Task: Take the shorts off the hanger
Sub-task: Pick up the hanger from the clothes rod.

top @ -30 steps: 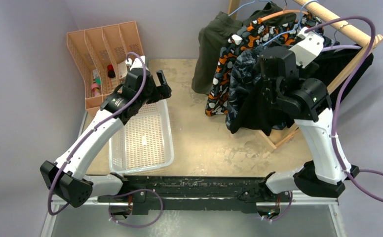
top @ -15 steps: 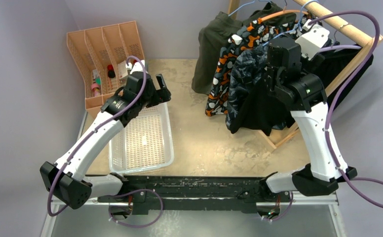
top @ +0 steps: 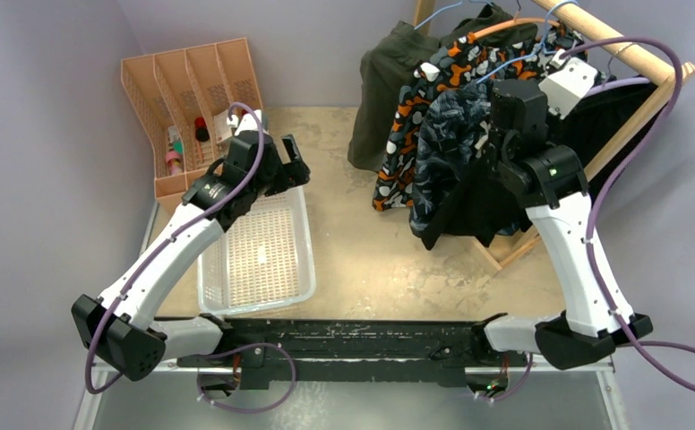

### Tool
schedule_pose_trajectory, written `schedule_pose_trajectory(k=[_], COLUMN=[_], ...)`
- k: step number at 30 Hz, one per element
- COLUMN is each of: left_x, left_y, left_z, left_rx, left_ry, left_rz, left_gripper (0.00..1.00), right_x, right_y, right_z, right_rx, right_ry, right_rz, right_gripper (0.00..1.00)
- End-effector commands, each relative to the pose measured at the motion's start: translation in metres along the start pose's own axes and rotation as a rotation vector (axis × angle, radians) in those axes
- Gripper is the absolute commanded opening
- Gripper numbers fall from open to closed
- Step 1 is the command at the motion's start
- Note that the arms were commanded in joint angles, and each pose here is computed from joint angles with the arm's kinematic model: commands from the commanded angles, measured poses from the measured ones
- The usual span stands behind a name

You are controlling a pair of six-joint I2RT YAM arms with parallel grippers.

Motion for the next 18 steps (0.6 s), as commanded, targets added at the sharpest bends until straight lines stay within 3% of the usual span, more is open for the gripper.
schedule_pose_trajectory(k=[1,7,11,18], left_x=[-0.002,-0.001,-0.001,-0.001], left_y=[-0.011,-0.011,-0.010,-0.010], left_z=[-0.008,-0.007,-0.006,-0.005], left_rx=[-0.050,-0.051,-0.049,-0.049], left_ry=[-0.027,-0.034,-0.036,-0.039], left_rz=[0.031,0.028,0.026,0.027], left_gripper=[0.89,0.90,0.89,0.89], right_x=[-0.009,-0.011,-0.011,-0.015], right_y=[-0.007,-0.012,-0.013,-0.018], right_z=[-0.024,-0.032,-0.033,-0.045], right_rx=[-0.067,-0.073,-0.067,-0.083], right_ry=[0.078,0.090,0.099,0.149], right_rz=[-0.022,-0.057,-0.065,-0.083], right_gripper=[0.33,0.09,0.00,0.00])
Point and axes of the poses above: each gripper's point midway between its finger pads, its own y axis out along the fingers, its own x axis along the line the jaws close on, z = x × y, the point moved 9 cm from there along -y, back along the fingers, and after that the axes turned 5 degrees about y, right-handed, at the moved point
